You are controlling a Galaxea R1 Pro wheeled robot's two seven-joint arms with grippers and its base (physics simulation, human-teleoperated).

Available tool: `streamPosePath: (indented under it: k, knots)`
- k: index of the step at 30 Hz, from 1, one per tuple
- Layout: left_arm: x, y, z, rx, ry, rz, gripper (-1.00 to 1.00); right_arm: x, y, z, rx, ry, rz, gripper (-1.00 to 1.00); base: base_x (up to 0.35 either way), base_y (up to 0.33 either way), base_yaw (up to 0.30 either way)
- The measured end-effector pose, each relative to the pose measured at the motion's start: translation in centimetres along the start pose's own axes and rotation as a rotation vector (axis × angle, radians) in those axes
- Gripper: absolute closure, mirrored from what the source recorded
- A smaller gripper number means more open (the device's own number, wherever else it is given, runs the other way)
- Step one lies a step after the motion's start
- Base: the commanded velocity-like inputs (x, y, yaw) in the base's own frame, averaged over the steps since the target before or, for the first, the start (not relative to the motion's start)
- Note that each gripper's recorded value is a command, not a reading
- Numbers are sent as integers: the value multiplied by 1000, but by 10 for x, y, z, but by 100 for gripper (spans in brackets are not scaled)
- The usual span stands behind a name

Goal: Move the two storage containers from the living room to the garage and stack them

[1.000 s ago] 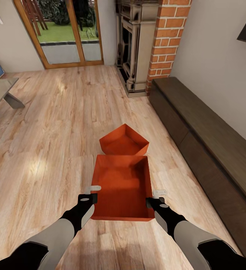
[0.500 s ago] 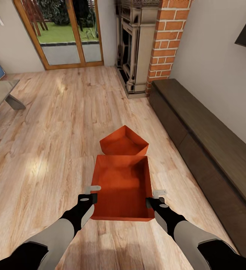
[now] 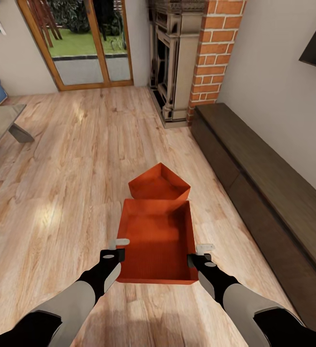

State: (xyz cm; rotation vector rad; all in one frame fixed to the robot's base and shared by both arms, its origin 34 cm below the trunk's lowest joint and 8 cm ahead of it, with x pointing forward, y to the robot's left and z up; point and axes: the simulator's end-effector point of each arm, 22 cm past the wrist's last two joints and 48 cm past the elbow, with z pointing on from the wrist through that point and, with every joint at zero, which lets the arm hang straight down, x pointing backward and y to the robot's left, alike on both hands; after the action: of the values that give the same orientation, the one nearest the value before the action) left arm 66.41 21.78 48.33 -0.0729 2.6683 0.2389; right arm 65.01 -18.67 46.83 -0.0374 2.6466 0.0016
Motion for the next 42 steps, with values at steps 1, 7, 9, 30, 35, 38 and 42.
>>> streamPosePath:
  k: [1, 7, 9, 30, 35, 38, 42]
  knots:
    - [-1, 0, -1, 0, 0, 0, 100, -1, 0, -1, 0, 0, -1, 100, 0, 0, 0]
    - [-5, 2, -10, 0, -1, -1, 100, -6, 0, -10, 1, -1, -1, 100, 0, 0, 0]
    - [-6, 2, -13, 0, 0, -1, 100, -7, 0, -13, 1, 0, -2, 100, 0, 0, 0]
    - [-26, 9, -46, -1, -8, -13, 100, -30, 0, -45, 0, -9, -7, 100, 0, 0, 0]
    - [-33, 10, -55, -1, -15, -14, 100, -37, 0, -54, 0, -16, -7, 100, 0, 0, 0]
    - [-37, 11, -60, -1, -19, -14, 100, -41, 0, -59, 0, -20, -7, 100, 0, 0, 0]
    - [-42, 12, -67, -1, -25, -15, 100, -47, 0, -66, 0, -26, -7, 100, 0, 0, 0]
